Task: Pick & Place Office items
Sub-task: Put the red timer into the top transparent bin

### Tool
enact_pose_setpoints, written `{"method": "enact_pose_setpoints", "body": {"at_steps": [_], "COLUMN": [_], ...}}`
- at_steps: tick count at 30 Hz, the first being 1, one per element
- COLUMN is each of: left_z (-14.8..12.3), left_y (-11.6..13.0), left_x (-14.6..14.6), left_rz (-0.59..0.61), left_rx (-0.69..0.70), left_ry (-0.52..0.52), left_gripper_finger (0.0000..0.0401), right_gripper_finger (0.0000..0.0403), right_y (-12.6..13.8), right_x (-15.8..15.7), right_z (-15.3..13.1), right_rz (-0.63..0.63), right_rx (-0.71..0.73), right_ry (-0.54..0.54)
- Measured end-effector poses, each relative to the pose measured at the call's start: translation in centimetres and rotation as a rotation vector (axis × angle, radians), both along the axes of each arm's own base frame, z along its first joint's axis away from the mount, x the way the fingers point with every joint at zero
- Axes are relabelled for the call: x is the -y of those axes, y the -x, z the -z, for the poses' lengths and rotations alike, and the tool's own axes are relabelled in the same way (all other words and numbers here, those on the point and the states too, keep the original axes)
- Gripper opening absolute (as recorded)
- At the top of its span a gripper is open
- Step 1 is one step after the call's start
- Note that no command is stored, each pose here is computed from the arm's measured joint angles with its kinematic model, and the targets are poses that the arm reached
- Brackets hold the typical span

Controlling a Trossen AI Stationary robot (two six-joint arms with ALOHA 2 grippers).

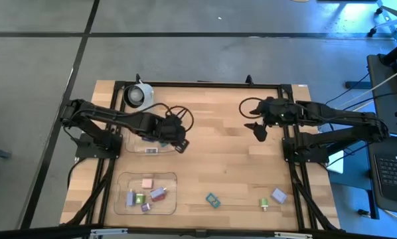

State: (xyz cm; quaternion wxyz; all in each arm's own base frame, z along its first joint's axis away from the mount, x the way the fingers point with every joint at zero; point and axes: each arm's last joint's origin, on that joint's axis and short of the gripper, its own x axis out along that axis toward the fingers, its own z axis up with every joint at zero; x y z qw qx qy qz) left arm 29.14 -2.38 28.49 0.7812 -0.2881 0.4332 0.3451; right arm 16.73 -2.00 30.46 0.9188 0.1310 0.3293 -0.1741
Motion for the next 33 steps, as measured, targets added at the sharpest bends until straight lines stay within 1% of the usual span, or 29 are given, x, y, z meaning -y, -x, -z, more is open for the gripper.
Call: {"method": "enact_pose_setpoints", "body": {"at_steps": [3, 5, 10, 15, 18, 21, 26, 30, 33], "left_z": [0.3, 0.4, 2.3, 5.3, 6.4, 7.0, 7.0, 7.1, 7.2], "left_y": [1.1, 1.6, 2.4, 3.3, 3.8, 4.1, 4.0, 4.0, 3.9], "left_x": [0.0, -0.3, -1.1, -1.9, -2.2, -2.4, -2.5, -2.5, -2.5], "left_rz": [-0.052, -0.098, -0.214, -0.332, -0.394, -0.410, -0.414, -0.384, -0.383], "left_rx": [-0.099, -0.139, -0.178, -0.206, -0.218, -0.223, -0.222, -0.238, -0.239], "left_ry": [-0.013, -0.049, -0.119, -0.107, -0.101, -0.099, -0.099, -0.107, -0.107], "left_gripper_finger": [0.0066, 0.0066, 0.0066, 0.0066, 0.0066, 0.0066, 0.0066, 0.0066, 0.0066], "right_gripper_finger": [0.0327, 0.0327, 0.0327, 0.0327, 0.0327, 0.0327, 0.0327, 0.0327, 0.0327], "right_y": [-0.2, -0.4, -0.8, -1.1, -1.4, -1.6, -1.9, -2.2, -2.4], "right_x": [0.0, 0.0, 0.1, 0.1, 0.1, 0.0, -0.2, -0.4, -0.5], "right_z": [0.2, 0.3, 0.6, 0.9, 1.1, 1.3, 1.5, 1.6, 1.8], "right_rz": [0.031, 0.048, 0.065, 0.081, 0.088, 0.096, 0.083, 0.075, 0.070], "right_rx": [-0.001, 0.000, -0.014, -0.029, -0.039, -0.046, -0.057, -0.062, -0.066], "right_ry": [-0.036, -0.054, -0.074, -0.092, -0.101, -0.117, -0.118, -0.119, -0.119]}}
